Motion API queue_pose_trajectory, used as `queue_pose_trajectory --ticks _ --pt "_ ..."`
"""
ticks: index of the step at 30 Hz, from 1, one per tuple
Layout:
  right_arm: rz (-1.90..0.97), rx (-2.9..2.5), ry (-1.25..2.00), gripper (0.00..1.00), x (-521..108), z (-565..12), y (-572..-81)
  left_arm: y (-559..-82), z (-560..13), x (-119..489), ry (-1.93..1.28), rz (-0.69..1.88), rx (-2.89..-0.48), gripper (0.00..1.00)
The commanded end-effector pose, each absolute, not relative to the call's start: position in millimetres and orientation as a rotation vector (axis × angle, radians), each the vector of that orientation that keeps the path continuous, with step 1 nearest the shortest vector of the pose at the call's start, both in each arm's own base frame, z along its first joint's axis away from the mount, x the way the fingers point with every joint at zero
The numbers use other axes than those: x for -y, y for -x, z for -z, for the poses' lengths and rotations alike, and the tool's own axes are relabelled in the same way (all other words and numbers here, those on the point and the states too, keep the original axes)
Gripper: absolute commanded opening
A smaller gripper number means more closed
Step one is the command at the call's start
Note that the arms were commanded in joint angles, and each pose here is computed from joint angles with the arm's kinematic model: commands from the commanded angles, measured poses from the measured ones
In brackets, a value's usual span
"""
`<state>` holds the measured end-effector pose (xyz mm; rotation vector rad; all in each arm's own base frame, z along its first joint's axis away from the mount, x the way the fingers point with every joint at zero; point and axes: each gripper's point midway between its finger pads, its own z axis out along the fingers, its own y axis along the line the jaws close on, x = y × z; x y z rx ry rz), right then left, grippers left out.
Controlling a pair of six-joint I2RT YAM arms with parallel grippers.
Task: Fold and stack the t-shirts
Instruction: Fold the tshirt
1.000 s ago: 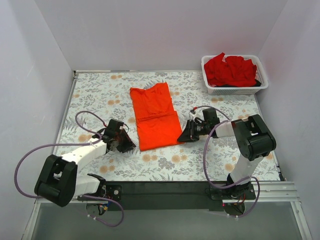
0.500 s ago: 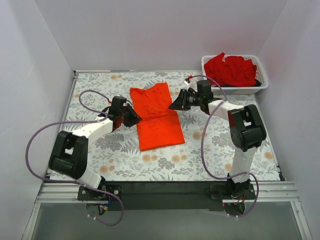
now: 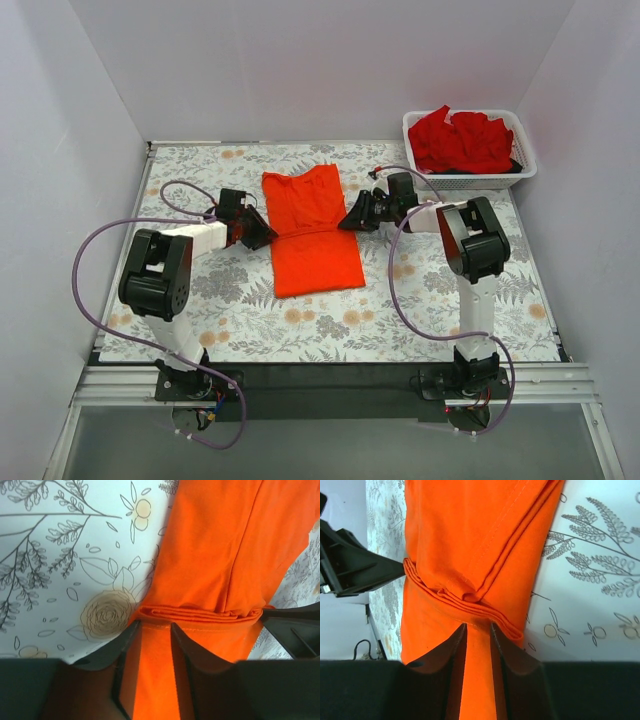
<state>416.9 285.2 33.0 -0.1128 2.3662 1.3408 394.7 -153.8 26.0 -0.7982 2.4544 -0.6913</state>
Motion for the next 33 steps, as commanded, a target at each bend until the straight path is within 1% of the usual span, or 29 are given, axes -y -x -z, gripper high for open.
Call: queue_pose_trajectory --ticks 1,2,3,4,6,7,8,9,10,12,13,15,16,19,22,25,29,33 --pt "-1.19 -2.306 0.145 0.33 -268.1 -54.7 -426.0 -396.8 -56.7 145.9 0.745 0.67 -2.406 0.31" --pt "-1.185 -2.302 0.152 0.34 -266.6 -59.1 -422.5 -395.9 -63.8 144.9 0.728 0.67 -2.392 0.34" --pt "-1.177 -2.288 0.166 0.35 -265.5 -66.7 -421.4 -395.2 -83.2 143.5 0.705 0.681 -2.349 0.35" --pt "-1.173 -2.279 0.178 0.39 -263.8 -80.0 -416.6 -390.4 -87.8 140.4 0.698 0.663 -2.35 0.38" --pt "-1.151 -2.292 0.195 0.43 -258.9 -84.3 -407.0 -383.9 -99.9 129.9 0.68 0.6 -2.333 0.48" --pt "-1.135 -2.289 0.211 0.46 -257.9 -93.8 -400.7 -372.7 -107.2 125.0 0.671 0.574 -2.338 0.52" --pt "-1.1 -2.333 0.23 0.48 -253.3 -89.0 -390.0 -366.5 -111.4 121.2 0.663 0.552 -2.337 0.64" --pt "-1.029 -2.376 0.219 0.49 -245.8 -80.6 -383.9 -359.5 -112.8 117.6 0.644 0.524 -2.344 0.68" --pt "-0.992 -2.382 0.244 0.53 -244.8 -85.5 -376.9 -343.4 -114.2 114.9 0.633 0.508 -2.36 0.72" --pt "-0.848 -2.499 0.24 0.57 -226.1 -63.6 -355.3 -324.7 -109.9 117.3 0.602 0.485 -2.394 0.8" --pt "-0.799 -2.509 0.243 0.6 -220.5 -65.0 -348.7 -312.4 -106.2 116.1 0.599 0.459 -2.421 0.8" --pt "-0.676 -2.571 0.253 0.61 -209.5 -57.7 -329.2 -288.7 -100.0 122.1 0.579 0.428 -2.451 0.81" --pt "-0.64 -2.613 0.274 0.61 -208.2 -48.6 -311.9 -276.8 -93.9 121.1 0.58 0.385 -2.48 0.81" --pt "-0.512 -2.667 0.311 0.61 -203.5 -40.4 -282.4 -242.0 -77.9 137.7 0.527 0.356 -2.57 0.81" --pt "-0.432 -2.683 0.343 0.61 -206.4 -39.2 -264.6 -218.7 -66.4 149.5 0.492 0.327 -2.627 0.81" --pt "-0.393 -2.699 0.36 0.6 -210.5 -37.0 -255.9 -210.3 -60.3 153.0 0.474 0.308 -2.641 0.81" --pt "-0.4 -2.711 0.37 0.56 -218.6 -36.1 -252.1 -212.6 -58.8 154.6 0.456 0.274 -2.644 0.8" --pt "-0.322 -2.71 0.362 0.54 -217.0 -32.0 -256.9 -216.0 -59.0 159.0 0.441 0.261 -2.643 0.8"
